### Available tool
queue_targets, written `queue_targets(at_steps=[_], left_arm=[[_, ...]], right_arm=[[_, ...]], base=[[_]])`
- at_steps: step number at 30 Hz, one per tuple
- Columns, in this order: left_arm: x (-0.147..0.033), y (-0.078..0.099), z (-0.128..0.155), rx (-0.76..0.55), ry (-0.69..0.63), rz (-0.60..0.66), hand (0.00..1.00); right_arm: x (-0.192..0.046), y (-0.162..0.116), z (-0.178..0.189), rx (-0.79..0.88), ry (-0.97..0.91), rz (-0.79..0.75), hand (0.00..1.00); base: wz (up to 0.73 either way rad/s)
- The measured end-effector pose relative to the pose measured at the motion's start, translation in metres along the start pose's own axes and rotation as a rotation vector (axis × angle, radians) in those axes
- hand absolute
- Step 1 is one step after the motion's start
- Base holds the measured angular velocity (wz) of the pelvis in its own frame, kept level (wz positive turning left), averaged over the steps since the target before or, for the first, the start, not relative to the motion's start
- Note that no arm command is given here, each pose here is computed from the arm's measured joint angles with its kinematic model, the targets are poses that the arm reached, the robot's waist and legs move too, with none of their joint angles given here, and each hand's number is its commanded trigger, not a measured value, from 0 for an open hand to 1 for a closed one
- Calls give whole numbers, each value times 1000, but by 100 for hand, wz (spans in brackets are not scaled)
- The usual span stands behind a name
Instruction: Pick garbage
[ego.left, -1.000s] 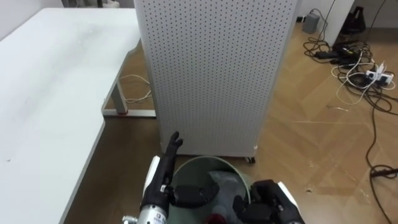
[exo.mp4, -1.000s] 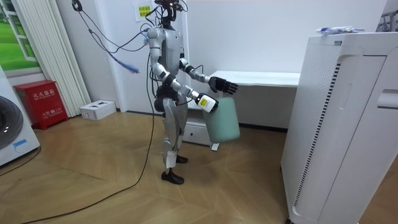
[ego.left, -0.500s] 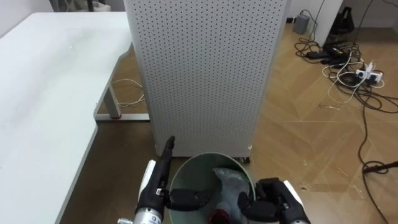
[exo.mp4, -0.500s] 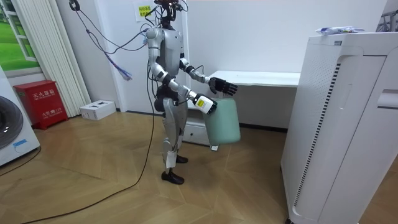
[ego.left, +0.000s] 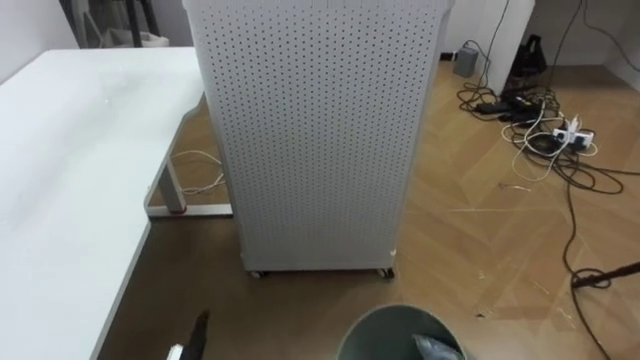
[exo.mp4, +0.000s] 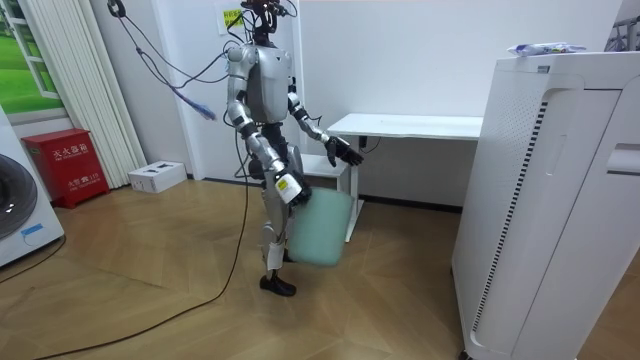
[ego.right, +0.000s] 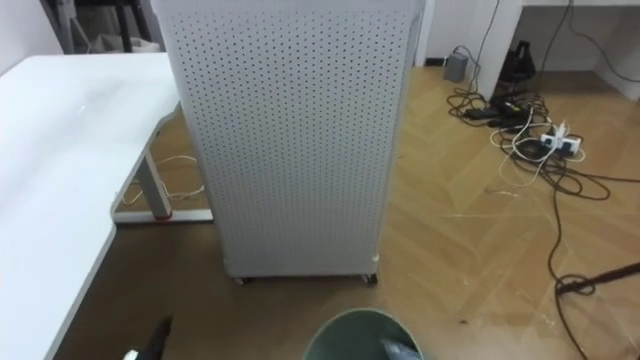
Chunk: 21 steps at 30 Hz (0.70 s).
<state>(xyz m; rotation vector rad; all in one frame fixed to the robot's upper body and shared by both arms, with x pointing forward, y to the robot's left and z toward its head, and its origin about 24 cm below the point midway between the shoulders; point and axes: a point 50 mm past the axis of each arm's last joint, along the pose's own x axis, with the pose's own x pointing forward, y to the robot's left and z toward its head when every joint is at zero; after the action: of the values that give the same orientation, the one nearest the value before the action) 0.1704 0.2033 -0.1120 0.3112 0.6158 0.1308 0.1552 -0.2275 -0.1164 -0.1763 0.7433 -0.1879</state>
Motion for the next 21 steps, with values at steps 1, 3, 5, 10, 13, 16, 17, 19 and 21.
queue_targets(at_steps=[1, 3, 5, 10, 13, 16, 17, 19, 21], left_arm=[[-3, 4, -12, 7, 46, 17, 0], [-8, 8, -29, 34, 111, 33, 0], [-16, 13, -47, 60, 184, 45, 0], [-30, 17, -67, 56, 251, 51, 0], [-36, 22, -79, 50, 309, 60, 0], [-44, 26, -91, 35, 365, 83, 0], [-46, 28, -94, 32, 380, 91, 0], [-49, 30, -97, 22, 393, 105, 0], [-52, 32, -100, 6, 408, 123, 0]], right_arm=[[-2, -5, -10, 3, 38, -15, 100], [-6, -11, -22, 13, 82, -38, 100], [-10, -15, -35, 12, 132, -50, 100], [-17, -22, -55, 41, 215, -88, 100], [-20, -22, -65, 49, 259, -89, 100], [-22, -23, -69, 67, 278, -94, 100], [-22, -23, -71, 70, 286, -91, 100], [-23, -23, -75, 75, 304, -89, 100], [-24, -24, -77, 94, 319, -96, 100]], base=[[-7], [-3], [-2], [-14], [-14], [-4], [0], [0], [0]])
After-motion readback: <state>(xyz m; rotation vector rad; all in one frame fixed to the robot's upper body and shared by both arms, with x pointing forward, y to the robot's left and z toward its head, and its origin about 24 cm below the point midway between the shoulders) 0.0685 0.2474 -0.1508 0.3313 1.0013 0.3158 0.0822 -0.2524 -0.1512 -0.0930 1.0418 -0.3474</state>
